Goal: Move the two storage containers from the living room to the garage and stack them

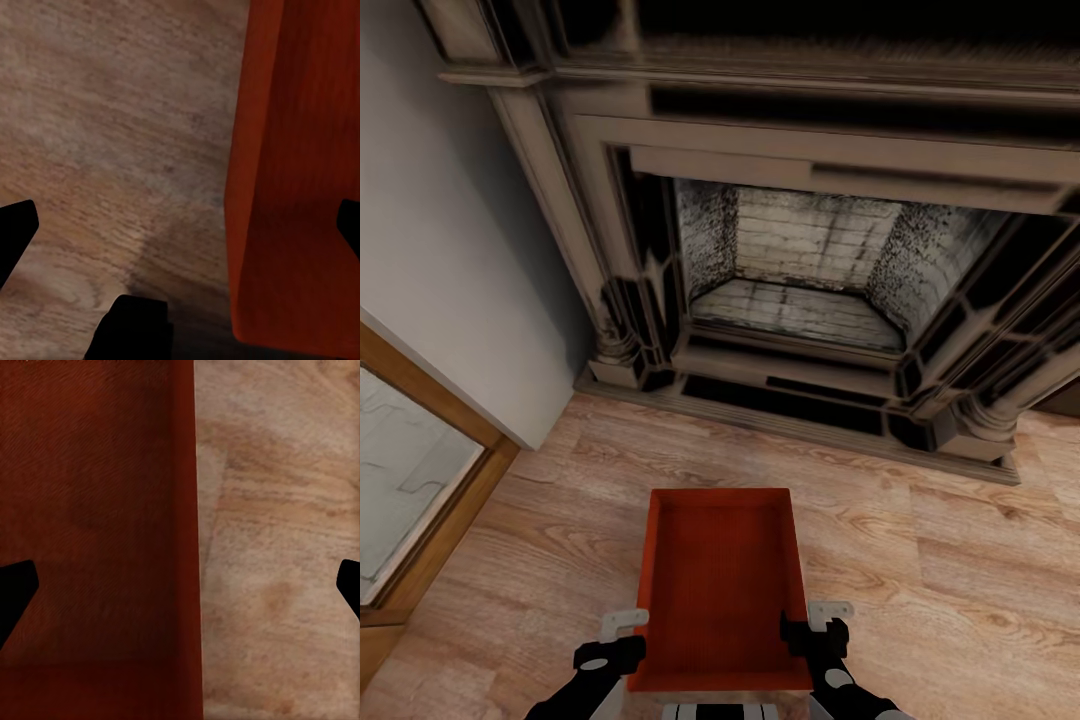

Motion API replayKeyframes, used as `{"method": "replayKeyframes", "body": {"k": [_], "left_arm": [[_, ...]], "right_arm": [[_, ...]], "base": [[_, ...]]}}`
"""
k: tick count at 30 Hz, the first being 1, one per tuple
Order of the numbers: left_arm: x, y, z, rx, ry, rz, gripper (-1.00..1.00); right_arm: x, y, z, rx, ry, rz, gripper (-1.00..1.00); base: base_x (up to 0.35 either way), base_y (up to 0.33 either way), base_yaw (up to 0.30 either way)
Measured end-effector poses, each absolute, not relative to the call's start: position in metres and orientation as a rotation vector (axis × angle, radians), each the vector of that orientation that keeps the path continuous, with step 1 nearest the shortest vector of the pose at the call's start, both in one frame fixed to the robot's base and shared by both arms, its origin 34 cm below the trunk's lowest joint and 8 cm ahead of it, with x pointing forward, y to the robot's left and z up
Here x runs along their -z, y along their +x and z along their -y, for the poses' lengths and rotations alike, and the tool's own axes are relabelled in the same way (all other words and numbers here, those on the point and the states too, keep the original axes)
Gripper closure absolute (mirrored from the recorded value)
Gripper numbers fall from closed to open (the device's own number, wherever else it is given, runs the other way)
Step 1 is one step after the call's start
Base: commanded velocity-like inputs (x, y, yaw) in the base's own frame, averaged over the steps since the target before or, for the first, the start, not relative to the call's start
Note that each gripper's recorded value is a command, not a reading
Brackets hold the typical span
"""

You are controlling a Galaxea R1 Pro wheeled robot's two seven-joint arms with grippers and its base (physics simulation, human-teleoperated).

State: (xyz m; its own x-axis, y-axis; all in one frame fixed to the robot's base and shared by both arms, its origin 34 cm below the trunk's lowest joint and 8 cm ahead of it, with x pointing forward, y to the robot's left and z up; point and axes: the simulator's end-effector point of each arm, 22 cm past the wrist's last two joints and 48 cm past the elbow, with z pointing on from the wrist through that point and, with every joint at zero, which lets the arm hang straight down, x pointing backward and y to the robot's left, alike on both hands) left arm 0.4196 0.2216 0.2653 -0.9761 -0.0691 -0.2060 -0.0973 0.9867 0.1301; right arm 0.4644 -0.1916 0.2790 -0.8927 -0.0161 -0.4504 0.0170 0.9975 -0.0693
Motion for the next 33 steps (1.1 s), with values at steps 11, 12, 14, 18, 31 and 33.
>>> {"method": "replayKeyframes", "body": {"k": [11,12,14,18,31,33], "left_arm": [[-0.266,0.42,-0.216,-0.196,-0.129,-2.93,-1.0],[-0.266,0.42,-0.216,-0.195,-0.129,-2.93,-1.0],[-0.266,0.421,-0.215,-0.194,-0.131,-2.93,-1.0],[-0.266,0.42,-0.214,-0.19,-0.133,-2.931,-1.0],[-0.264,0.416,-0.209,-0.154,-0.129,-2.944,-1.0],[-0.264,0.415,-0.209,-0.151,-0.127,-2.948,-1.0]], "right_arm": [[-0.279,0.465,0.192,0.098,0.002,-2.671,-1.0],[-0.279,0.465,0.192,0.098,0.002,-2.671,-1.0],[-0.279,0.465,0.191,0.097,0.002,-2.671,-1.0],[-0.279,0.465,0.191,0.1,0.004,-2.67,-1.0],[-0.279,0.465,0.191,0.101,0.002,-2.67,-1.0],[-0.279,0.465,0.191,0.1,0.002,-2.67,-1.0]], "base": [[0.0,0.0,0.0],[0.0,0.0,0.0],[0.0,0.0,0.0],[0.0,0.0,0.0],[0.0,0.0,0.0],[0.0,0.0,0.0]]}}
